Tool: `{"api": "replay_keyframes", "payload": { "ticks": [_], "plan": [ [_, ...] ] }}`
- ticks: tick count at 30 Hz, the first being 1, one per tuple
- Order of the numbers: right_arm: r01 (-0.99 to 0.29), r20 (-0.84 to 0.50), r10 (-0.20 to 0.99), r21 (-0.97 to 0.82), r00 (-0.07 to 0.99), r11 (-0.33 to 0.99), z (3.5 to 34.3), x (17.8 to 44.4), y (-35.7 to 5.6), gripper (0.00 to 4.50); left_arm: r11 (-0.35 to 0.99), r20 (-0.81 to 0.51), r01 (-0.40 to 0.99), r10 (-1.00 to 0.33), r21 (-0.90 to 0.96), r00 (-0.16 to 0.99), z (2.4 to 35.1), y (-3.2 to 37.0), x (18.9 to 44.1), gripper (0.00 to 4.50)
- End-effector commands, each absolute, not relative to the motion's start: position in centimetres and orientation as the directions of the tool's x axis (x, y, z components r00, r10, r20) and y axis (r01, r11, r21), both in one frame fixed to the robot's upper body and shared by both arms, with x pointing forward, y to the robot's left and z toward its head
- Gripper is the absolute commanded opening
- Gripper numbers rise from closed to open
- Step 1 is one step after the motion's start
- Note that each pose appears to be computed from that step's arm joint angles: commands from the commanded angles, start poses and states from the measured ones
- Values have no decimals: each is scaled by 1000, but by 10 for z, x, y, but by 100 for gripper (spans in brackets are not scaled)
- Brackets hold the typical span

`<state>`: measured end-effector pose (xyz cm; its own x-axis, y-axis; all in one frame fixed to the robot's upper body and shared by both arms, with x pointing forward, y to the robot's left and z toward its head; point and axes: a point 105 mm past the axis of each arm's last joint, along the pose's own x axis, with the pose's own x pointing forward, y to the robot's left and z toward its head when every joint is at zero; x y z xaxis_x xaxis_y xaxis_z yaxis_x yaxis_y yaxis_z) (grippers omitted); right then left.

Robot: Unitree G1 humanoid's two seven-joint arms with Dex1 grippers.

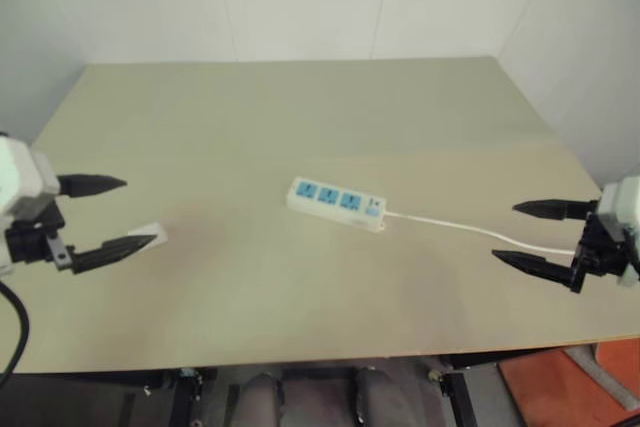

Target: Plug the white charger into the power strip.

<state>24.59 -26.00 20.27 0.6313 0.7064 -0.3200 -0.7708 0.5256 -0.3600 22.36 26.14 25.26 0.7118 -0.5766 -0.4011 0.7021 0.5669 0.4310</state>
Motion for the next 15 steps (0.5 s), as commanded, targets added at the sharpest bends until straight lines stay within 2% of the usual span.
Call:
{"api": "replay_keyframes", "payload": {
  "ticks": [1, 15],
  "plan": [
    [-761, -305, 710, -404, 635, 508, 211, 245, -257, 448, 543, -393, 704, -586, 457, 708, 260, 254, 223, 450],
    [-769, -291, 726, -398, 623, 500, 207, 249, -250, 448, 556, -436, 700, -548, 448, 714, 254, 255, 225, 450]
  ]
}}
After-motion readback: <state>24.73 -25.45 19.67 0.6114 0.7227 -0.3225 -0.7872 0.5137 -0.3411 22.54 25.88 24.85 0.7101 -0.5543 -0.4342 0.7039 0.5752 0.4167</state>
